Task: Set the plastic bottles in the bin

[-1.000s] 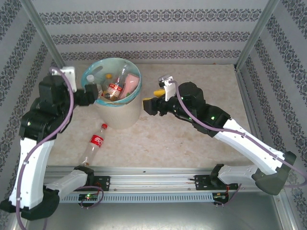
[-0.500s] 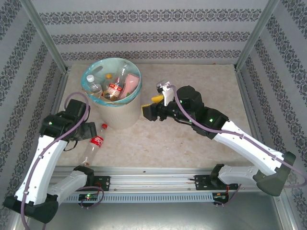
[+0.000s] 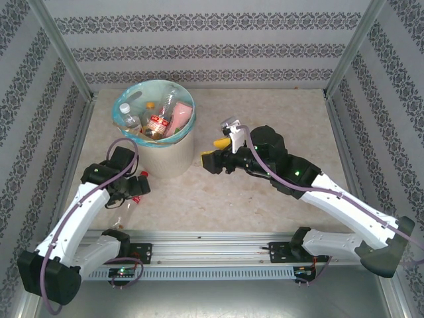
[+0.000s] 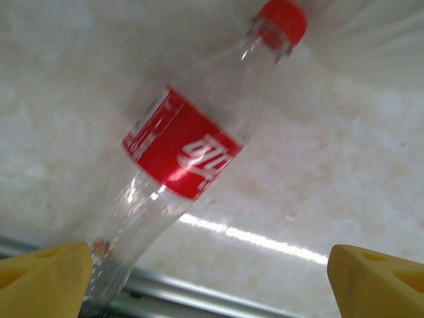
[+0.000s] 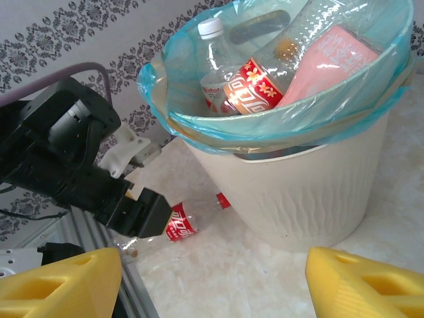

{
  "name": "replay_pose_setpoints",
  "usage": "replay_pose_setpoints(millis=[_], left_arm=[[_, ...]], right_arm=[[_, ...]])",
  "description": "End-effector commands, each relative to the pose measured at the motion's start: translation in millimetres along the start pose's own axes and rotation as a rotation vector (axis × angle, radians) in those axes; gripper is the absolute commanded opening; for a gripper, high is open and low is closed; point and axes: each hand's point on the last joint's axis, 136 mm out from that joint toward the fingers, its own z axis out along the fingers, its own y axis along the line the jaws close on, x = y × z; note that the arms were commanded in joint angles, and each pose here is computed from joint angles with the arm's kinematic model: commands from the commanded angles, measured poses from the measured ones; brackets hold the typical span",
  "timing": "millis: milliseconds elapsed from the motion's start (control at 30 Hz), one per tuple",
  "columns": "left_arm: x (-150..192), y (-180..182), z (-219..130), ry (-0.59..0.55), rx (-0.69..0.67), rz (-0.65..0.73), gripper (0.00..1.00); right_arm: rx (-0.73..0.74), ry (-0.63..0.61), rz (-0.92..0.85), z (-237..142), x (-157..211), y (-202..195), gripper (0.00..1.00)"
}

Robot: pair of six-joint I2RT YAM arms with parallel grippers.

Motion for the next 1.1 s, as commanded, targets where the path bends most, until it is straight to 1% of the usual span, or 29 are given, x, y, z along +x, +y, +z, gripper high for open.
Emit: replay_pose_setpoints(millis=[0,67,233,433,667,767,867,1067], left_arm=[[-23,-6,10,-0.078,0.001,-0.025,0.95],[-24,-2,18,-0.072,-0.036,-0.017,0.96],[-26,1,39,-0.049,-0.071,0.001,0.97],[-13,5,66,0.001,-0.077,0.003,0.96],[0,4,87,0.053,-0.069,-0.004,0.95],[7,3,95,0.090,-0.070,-0.011,0.92],[14,4,102,0.115,-0.065,-0.030,0.87],[18,8,102,0.099,-0.069,-0.053,0.76]], right_arm=[[-0.038,-0.011,0.009,-2,1,8,0.74],[-0.038,-0.009,0.013,-2,1,8,0.74],[-0.030,-0.009,0.009,-4,4,6,0.75],[-0.021,-0.010,0.002,-4,4,4,0.75],[-0.018,-0.001,0.009,0,7,3,0.75],[-0.015,0.006,0.011,2,9,1,0.75],[-0.011,0.011,0.008,3,10,0,0.75],[0.002,0.007,-0.002,1,9,-2,0.76]])
